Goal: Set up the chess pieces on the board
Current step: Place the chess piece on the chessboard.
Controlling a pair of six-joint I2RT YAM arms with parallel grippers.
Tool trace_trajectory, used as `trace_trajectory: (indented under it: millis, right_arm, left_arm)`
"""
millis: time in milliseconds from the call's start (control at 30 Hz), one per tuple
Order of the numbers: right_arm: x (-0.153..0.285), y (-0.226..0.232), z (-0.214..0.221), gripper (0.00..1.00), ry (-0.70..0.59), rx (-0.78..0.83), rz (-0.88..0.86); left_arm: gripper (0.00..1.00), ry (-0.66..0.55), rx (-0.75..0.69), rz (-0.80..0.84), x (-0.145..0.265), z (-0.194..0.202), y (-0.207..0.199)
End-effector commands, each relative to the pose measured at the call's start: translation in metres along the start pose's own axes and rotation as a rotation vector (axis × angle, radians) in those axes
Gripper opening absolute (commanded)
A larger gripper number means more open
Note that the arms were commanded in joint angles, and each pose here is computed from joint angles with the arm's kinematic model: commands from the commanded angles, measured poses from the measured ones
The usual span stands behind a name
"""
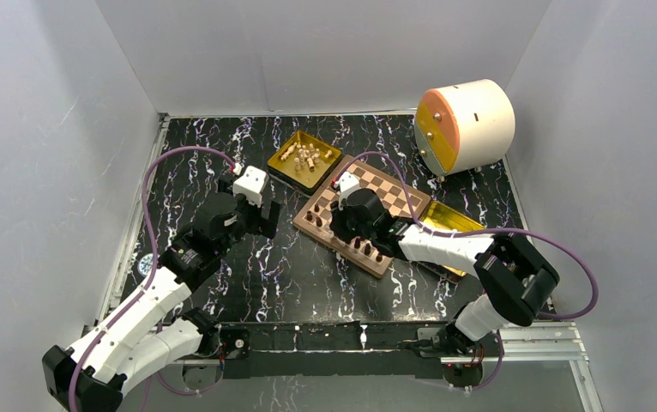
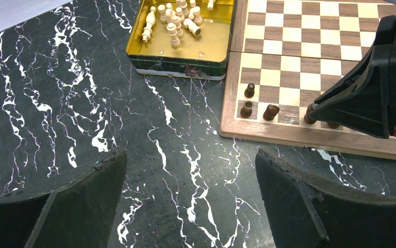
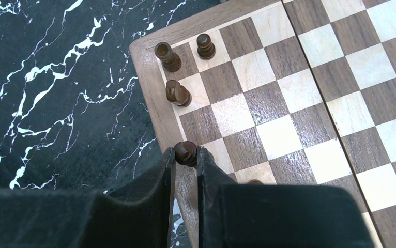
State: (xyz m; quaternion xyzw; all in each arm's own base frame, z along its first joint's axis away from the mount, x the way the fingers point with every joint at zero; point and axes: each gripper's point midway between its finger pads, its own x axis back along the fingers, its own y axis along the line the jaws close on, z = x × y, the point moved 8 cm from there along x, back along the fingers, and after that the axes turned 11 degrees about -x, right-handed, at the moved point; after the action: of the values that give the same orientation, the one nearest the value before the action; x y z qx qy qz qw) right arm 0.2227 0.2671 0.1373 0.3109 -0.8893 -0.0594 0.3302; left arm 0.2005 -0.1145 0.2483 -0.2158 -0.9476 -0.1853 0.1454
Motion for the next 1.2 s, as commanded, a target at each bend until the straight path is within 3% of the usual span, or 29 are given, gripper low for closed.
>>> trace_trajectory:
  millis: [0, 400, 1167]
  right_arm:
    - [-0.002, 0.002, -0.005, 0.12, -0.039, 0.0, 0.003]
    - [-0.005, 0.002, -0.004, 0.14, -0.037, -0.001, 0.006]
    - [0.006, 0.004, -0.014, 0.32, -0.044, 0.0, 0.023]
  left_arm:
    - [0.92, -0.025, 0.002, -0.024, 0.001, -0.004, 0.003]
    - [0.92, -0.027, 0.003, -0.023, 0.002, -0.004, 0.003]
    - [0.91, -0.026, 0.002, -0.02, 0.001, -0.004, 0.003]
